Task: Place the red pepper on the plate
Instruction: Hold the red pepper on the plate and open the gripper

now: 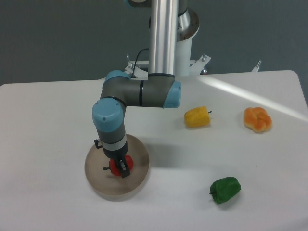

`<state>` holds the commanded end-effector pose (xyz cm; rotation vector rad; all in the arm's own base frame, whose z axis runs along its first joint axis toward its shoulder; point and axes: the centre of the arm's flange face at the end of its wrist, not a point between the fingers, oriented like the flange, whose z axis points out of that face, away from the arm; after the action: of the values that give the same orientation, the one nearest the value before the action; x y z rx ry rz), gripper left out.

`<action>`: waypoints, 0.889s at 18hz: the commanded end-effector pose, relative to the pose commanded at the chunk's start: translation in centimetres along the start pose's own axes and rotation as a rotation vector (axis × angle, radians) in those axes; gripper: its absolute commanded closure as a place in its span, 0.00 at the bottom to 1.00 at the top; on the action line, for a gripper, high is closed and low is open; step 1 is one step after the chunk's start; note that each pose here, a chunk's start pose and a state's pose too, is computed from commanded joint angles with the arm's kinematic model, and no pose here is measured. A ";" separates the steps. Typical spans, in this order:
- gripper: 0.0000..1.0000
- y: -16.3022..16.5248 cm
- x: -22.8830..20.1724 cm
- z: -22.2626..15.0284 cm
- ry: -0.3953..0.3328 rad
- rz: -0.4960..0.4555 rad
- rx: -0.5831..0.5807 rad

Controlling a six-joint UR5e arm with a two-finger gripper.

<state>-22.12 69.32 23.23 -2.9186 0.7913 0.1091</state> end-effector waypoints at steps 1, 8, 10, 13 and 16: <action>0.44 0.0 0.0 0.0 0.000 0.000 0.000; 0.43 0.0 0.0 0.0 0.002 0.002 0.003; 0.42 -0.1 0.1 0.0 0.002 0.003 0.003; 0.42 0.1 0.1 0.2 0.005 0.003 0.000; 0.37 0.1 0.1 0.2 0.006 0.001 0.000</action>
<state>-22.04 69.23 23.02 -2.9194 0.7942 0.1011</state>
